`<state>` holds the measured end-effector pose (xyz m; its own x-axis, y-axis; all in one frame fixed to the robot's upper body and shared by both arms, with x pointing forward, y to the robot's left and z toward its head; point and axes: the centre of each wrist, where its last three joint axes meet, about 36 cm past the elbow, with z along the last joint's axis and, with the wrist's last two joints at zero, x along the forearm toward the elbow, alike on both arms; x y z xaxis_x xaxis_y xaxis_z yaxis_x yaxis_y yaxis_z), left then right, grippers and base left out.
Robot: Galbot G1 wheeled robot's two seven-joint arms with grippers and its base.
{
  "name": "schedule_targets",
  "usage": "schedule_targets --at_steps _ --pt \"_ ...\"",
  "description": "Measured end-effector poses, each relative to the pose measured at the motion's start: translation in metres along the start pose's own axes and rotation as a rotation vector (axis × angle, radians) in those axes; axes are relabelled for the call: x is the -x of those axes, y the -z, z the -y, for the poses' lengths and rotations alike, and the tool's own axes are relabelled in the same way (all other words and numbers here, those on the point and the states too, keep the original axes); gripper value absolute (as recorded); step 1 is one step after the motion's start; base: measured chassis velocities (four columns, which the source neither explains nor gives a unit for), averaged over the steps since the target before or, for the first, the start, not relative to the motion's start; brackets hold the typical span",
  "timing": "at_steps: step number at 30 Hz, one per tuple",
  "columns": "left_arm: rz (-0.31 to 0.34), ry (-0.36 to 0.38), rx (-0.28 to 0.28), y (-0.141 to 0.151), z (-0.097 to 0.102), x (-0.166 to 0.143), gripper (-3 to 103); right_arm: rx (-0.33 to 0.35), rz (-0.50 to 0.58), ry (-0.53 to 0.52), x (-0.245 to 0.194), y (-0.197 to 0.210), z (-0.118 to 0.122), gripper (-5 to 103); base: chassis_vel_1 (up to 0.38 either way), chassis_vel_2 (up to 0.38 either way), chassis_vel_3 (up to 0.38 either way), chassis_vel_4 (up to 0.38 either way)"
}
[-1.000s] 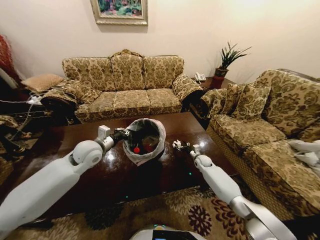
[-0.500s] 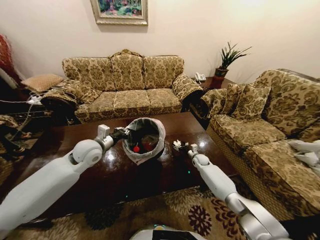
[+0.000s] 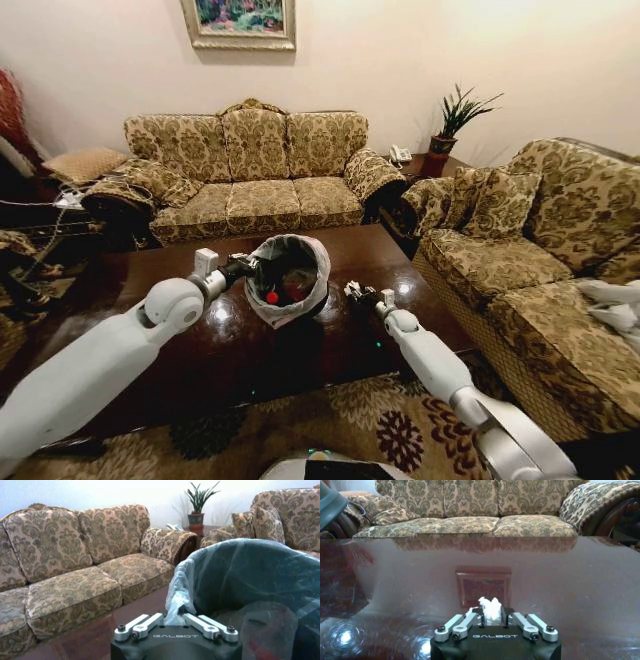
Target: Move to the front of the table and place the trash on the table into the trash bin.
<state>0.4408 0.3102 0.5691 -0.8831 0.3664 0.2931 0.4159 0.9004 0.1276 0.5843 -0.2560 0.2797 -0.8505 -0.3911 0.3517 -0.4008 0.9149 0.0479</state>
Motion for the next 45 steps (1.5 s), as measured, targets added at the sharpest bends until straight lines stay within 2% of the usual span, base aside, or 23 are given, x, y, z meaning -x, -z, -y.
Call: schedule_targets --at_steps 3,9,15,17,19,20,23,24,27,33,34,37,40,43,45 --pt "0.001 -0.001 -0.001 0.000 0.000 0.000 2 -0.003 0.003 -0.003 -0.001 0.001 0.000 16 0.000 0.000 0.000 0.000" --pt "0.004 -0.003 -0.004 -0.001 0.001 0.001 2 -0.026 0.061 -0.014 -0.011 0.022 0.000 19 0.000 0.000 0.000 0.000" --pt "0.007 -0.014 -0.014 -0.003 0.006 0.003 2 -0.100 0.201 -0.001 -0.059 0.087 0.000 19 0.000 0.000 0.000 0.000" --pt "0.006 -0.018 -0.017 -0.004 0.008 0.004 2 -0.114 0.235 0.005 -0.071 0.103 -0.003 19 0.000 0.000 0.000 0.000" --pt "0.004 -0.023 -0.017 -0.006 0.010 0.006 2 -0.135 0.302 0.028 -0.099 0.142 -0.014 19 0.000 0.000 0.000 0.000" --pt "0.004 -0.023 -0.017 -0.006 0.010 0.006 2 -0.135 0.302 0.028 -0.099 0.142 -0.014 19 0.000 0.000 0.000 0.000" --pt "-0.001 -0.031 -0.019 -0.010 0.015 0.008 2 -0.157 0.381 0.097 -0.140 0.200 -0.039 22 0.000 0.000 0.000 0.000" --pt "-0.001 -0.031 -0.019 -0.010 0.015 0.008 2 -0.157 0.381 0.097 -0.140 0.200 -0.039 22 0.000 0.000 0.000 0.000" --pt "-0.003 -0.033 -0.020 -0.010 0.018 0.008 2 -0.175 0.412 0.173 -0.165 0.229 -0.064 23 0.000 0.000 0.000 0.000" --pt "-0.017 -0.034 -0.005 -0.011 0.019 0.003 2 -0.180 0.421 0.291 -0.173 0.247 -0.110 25 0.000 0.000 0.000 0.000" --pt "-0.017 -0.034 -0.005 -0.011 0.019 0.003 2 -0.180 0.421 0.291 -0.173 0.247 -0.110 25 0.000 0.000 0.000 0.000" --pt "-0.021 -0.032 0.005 -0.010 0.019 0.001 2 -0.198 0.449 0.369 -0.169 0.264 -0.142 25 0.000 0.000 0.000 0.000" --pt "-0.023 -0.030 0.006 -0.010 0.018 0.001 2 -0.191 0.441 0.391 -0.168 0.274 -0.155 25 0.000 0.000 0.000 0.000" --pt "-0.025 -0.023 0.004 -0.011 0.017 0.001 2 -0.174 0.417 0.333 -0.163 0.269 -0.143 25 0.000 0.000 0.000 0.000" --pt "-0.022 -0.001 0.003 -0.010 0.010 -0.001 2 -0.184 0.370 0.253 -0.169 0.250 -0.116 28 0.000 0.000 0.000 0.000"
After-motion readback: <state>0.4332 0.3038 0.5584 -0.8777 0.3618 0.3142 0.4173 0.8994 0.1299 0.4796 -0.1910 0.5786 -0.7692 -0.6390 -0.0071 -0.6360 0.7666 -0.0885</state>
